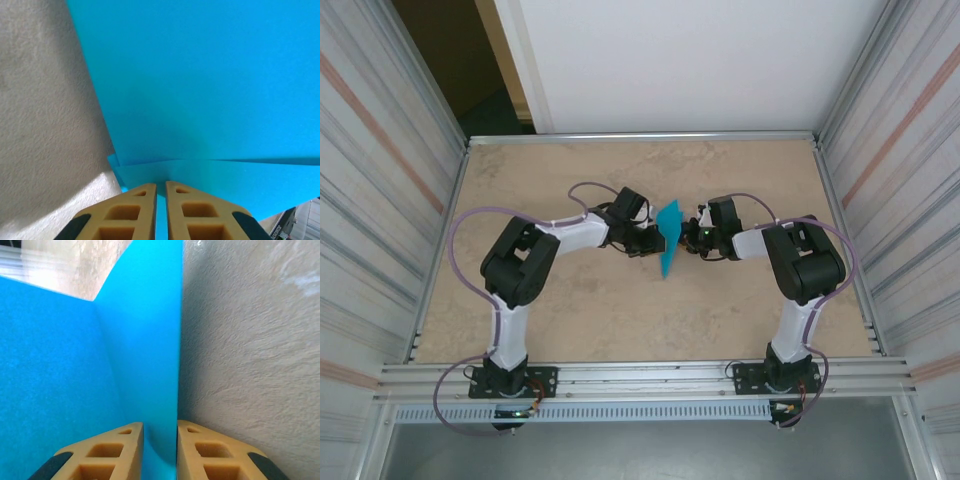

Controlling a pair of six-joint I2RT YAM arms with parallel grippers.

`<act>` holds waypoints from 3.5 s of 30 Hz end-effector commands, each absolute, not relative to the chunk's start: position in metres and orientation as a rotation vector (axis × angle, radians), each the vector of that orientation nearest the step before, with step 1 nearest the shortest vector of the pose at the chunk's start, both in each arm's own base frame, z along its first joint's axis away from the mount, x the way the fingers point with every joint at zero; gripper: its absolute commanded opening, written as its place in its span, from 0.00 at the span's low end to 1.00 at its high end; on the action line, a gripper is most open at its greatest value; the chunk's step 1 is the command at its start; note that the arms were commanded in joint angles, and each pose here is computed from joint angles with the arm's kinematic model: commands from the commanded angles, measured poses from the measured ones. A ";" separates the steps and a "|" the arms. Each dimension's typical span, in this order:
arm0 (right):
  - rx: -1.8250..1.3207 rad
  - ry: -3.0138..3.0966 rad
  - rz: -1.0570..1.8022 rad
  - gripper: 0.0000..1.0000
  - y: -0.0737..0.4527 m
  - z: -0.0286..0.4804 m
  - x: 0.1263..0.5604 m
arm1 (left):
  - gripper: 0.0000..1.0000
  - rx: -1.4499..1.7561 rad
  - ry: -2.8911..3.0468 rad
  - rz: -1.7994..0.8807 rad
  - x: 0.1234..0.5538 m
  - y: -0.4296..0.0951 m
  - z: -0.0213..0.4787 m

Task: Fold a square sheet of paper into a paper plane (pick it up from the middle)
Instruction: Turn over the paper at the center of the table, then fold the wing for the fifth time at the center of the table.

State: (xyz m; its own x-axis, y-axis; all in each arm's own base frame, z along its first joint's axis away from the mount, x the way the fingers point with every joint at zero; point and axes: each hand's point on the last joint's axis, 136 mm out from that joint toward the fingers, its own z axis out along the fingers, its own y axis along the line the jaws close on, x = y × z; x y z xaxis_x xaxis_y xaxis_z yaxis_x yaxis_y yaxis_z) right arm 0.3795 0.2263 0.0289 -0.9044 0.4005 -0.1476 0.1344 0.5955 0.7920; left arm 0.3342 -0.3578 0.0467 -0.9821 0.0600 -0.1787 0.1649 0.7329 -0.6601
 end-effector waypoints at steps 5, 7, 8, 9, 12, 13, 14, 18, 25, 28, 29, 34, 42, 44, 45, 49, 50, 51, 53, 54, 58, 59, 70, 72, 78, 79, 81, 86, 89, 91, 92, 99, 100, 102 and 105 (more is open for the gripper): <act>0.511 2.550 1.215 0.28 0.218 0.031 0.372 | 0.12 0.223 2.846 -1.074 0.331 -0.363 0.035; 0.527 2.545 1.212 0.31 0.215 0.033 0.372 | 0.12 0.228 2.852 -1.069 0.331 -0.363 0.033; 0.541 2.546 1.208 0.32 0.212 0.033 0.371 | 0.12 0.228 2.852 -1.064 0.332 -0.363 0.034; 0.551 2.542 1.208 0.33 0.210 0.034 0.370 | 0.12 0.229 2.852 -1.062 0.332 -0.363 0.034; 0.578 2.543 1.205 0.38 0.203 0.035 0.368 | 0.13 0.222 2.880 -1.047 0.332 -0.362 0.022; 0.588 2.541 1.205 0.39 0.200 0.035 0.366 | 0.13 0.224 2.880 -1.049 0.332 -0.363 0.021; 0.598 2.538 1.204 0.41 0.198 0.036 0.365 | 0.13 0.225 2.877 -1.054 0.332 -0.364 0.022; 0.625 2.533 1.201 0.41 0.189 0.038 0.361 | 0.14 0.238 2.853 -1.065 0.333 -0.365 0.031; 0.558 2.498 1.086 0.42 0.159 0.058 0.349 | 0.16 0.252 2.849 -1.060 0.332 -0.366 0.032; 0.452 2.496 1.026 0.43 0.151 0.067 0.344 | 0.16 0.252 2.846 -1.055 0.334 -0.366 0.033; 0.412 2.495 1.017 0.42 0.151 0.069 0.342 | 0.16 0.252 2.843 -1.056 0.334 -0.367 0.034; 0.371 2.479 1.028 0.48 0.150 0.065 0.340 | 0.16 0.243 2.858 -1.035 0.334 -0.365 0.029; 0.257 2.511 1.189 0.48 0.177 0.059 0.351 | 0.16 0.246 2.872 -1.014 0.333 -0.363 0.025; 0.269 2.524 1.191 0.46 0.177 0.054 0.355 | 0.16 0.250 2.875 -1.005 0.332 -0.362 0.026; 0.272 2.527 1.189 0.46 0.177 0.053 0.356 | 0.16 0.249 2.875 -1.000 0.332 -0.360 0.026; 0.272 2.545 1.195 0.39 0.182 0.049 0.357 | 0.16 0.260 2.805 -1.023 0.332 -0.358 0.056; 0.274 2.548 1.189 0.39 0.183 0.049 0.357 | 0.16 0.272 2.773 -1.035 0.333 -0.359 0.066; 0.278 2.549 1.185 0.38 0.183 0.049 0.357 | 0.16 0.277 2.751 -1.044 0.332 -0.358 0.073; 0.299 2.549 1.180 0.37 0.181 0.050 0.357 | 0.17 0.284 2.692 -1.070 0.331 -0.357 0.091; 0.305 2.542 1.175 0.37 0.181 0.052 0.358 | 0.17 0.288 2.669 -1.074 0.331 -0.357 0.098; 0.411 2.508 1.099 0.38 0.165 0.056 0.363 | 0.18 0.321 2.623 -1.027 0.324 -0.364 0.110; 0.450 2.494 1.076 0.38 0.159 0.058 0.365 | 0.19 0.344 2.620 -1.002 0.322 -0.368 0.111; 0.707 2.446 0.896 0.41 0.104 0.060 0.359 | 0.21 0.599 2.679 -0.745 0.319 -0.419 0.084; 0.713 2.452 0.886 0.41 0.102 0.058 0.357 | 0.21 0.588 2.721 -0.700 0.324 -0.415 0.067; 0.711 2.463 0.888 0.42 0.102 0.057 0.357 | 0.20 0.540 2.786 -0.692 0.333 -0.404 0.045; 0.710 2.465 0.891 0.42 0.103 0.057 0.357 | 0.20 0.529 2.792 -0.686 0.336 -0.401 0.042; 0.707 2.469 0.898 0.42 0.104 0.057 0.358 | 0.20 0.496 2.812 -0.663 0.339 -0.395 0.035; 0.670 2.498 0.950 0.43 0.115 0.057 0.359 | 0.19 0.441 2.852 -0.672 0.340 -0.384 0.021; 0.607 2.545 1.002 0.44 0.131 0.057 0.359 | 0.19 0.376 2.873 -0.711 0.339 -0.375 0.014; 0.572 2.576 1.035 0.44 0.143 0.056 0.360 | 0.20 0.324 2.879 -0.754 0.339 -0.368 0.013; 0.557 2.590 1.047 0.44 0.149 0.055 0.360 | 0.20 0.282 2.880 -0.790 0.340 -0.365 0.013; 0.575 2.634 1.072 0.44 0.178 0.048 0.367 | 0.20 0.041 2.897 -1.034 0.338 -0.341 0.008; 0.575 2.637 1.072 0.44 0.181 0.048 0.368 | 0.20 0.023 2.901 -1.048 0.337 -0.338 0.007; 0.593 2.654 1.064 0.43 0.186 0.043 0.370 | 0.20 -0.020 2.917 -1.092 0.334 -0.334 0.003; 0.600 2.678 1.077 0.43 0.195 0.038 0.372 | 0.20 -0.048 2.894 -1.149 0.335 -0.328 0.014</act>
